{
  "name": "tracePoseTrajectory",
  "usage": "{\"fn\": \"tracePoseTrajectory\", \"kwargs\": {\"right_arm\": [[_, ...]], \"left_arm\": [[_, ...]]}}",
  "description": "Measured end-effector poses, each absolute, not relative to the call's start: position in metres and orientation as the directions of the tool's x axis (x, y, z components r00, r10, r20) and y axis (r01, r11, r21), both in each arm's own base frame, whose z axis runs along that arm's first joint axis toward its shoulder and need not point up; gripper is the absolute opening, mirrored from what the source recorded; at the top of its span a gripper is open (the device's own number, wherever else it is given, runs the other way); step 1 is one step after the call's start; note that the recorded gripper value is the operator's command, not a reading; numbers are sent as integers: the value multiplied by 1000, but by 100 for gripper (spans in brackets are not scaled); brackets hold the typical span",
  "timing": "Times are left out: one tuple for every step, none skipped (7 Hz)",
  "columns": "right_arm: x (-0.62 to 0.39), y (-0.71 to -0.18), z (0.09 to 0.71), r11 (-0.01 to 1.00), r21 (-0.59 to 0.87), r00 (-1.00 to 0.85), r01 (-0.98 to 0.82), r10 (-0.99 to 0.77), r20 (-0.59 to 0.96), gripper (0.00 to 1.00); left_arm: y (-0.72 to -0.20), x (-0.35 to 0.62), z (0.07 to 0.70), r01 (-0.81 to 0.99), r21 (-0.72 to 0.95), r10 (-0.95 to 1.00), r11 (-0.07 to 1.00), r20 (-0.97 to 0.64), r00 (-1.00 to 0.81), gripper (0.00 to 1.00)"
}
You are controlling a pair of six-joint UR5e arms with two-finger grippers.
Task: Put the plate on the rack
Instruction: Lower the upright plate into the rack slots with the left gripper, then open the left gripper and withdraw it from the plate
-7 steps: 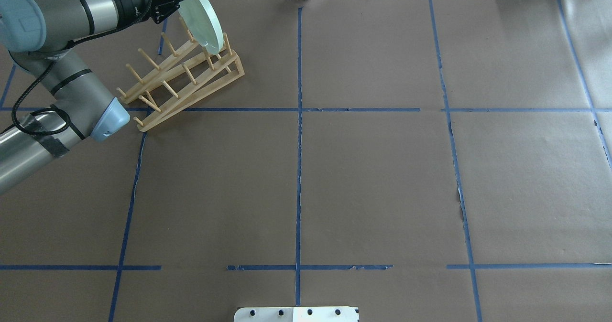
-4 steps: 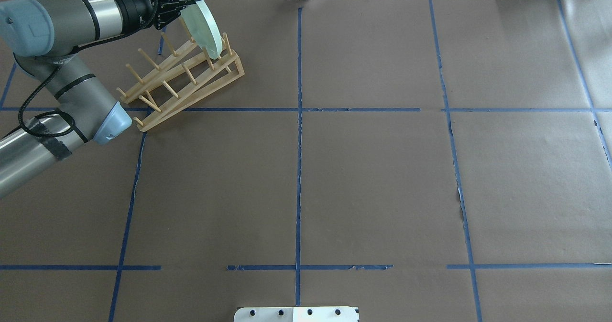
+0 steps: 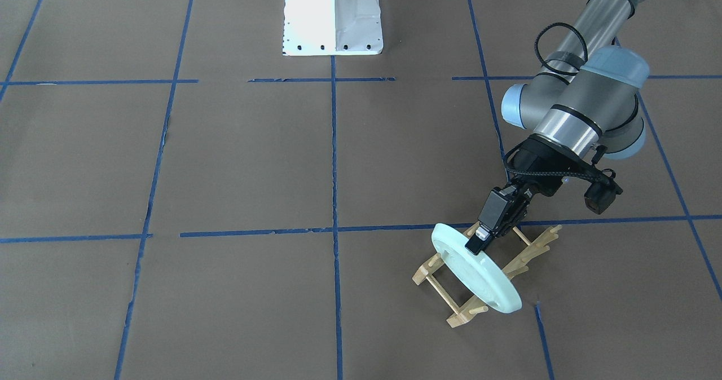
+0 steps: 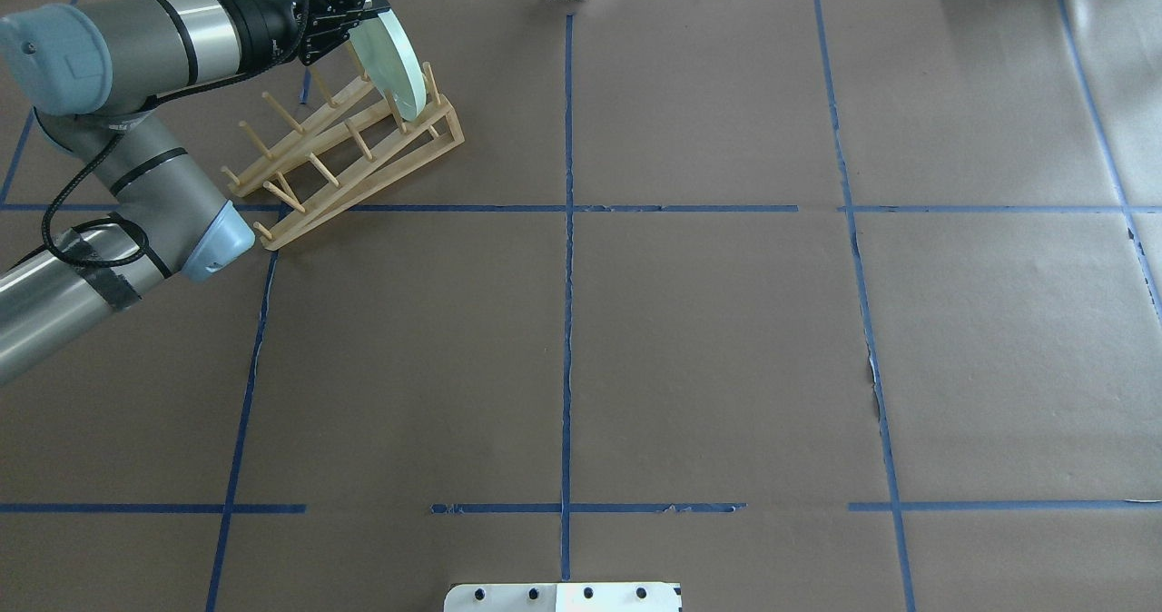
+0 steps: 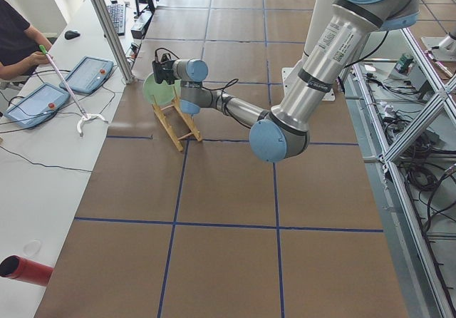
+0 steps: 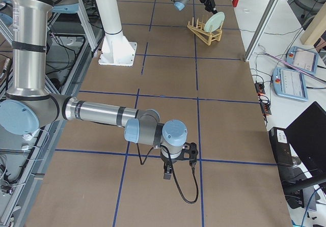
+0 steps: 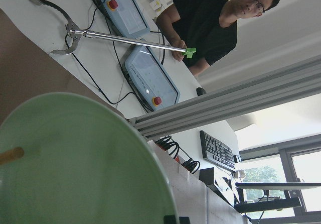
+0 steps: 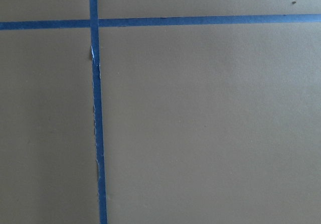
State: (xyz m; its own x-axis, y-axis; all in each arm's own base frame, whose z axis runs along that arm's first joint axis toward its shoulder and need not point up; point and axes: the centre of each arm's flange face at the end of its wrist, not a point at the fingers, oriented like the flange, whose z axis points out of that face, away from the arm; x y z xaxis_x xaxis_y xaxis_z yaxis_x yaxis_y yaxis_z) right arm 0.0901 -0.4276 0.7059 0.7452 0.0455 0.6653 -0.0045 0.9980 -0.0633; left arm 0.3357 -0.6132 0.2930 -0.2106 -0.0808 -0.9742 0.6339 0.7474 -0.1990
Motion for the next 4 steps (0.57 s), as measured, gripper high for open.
{"fn": "tracePoseTrajectory", "kwargs": {"right_arm": [[90,-428,706,998,-63,745,-5,46,665,100],[90,-428,706,998,-63,745,-5,46,665,100],[90,-428,706,998,-64,745,-4,46,665,100],[90,-428,706,998,-64,745,-4,46,665,100]], "left_arm": [[-613,336,291,634,-199,-81,747,-974,-210,100],[-615,332,288,638,-197,-80,745,-975,-208,100],[-618,320,282,637,-185,-93,748,-980,-175,100],[-624,297,274,617,-135,-115,775,-991,-71,100]]}}
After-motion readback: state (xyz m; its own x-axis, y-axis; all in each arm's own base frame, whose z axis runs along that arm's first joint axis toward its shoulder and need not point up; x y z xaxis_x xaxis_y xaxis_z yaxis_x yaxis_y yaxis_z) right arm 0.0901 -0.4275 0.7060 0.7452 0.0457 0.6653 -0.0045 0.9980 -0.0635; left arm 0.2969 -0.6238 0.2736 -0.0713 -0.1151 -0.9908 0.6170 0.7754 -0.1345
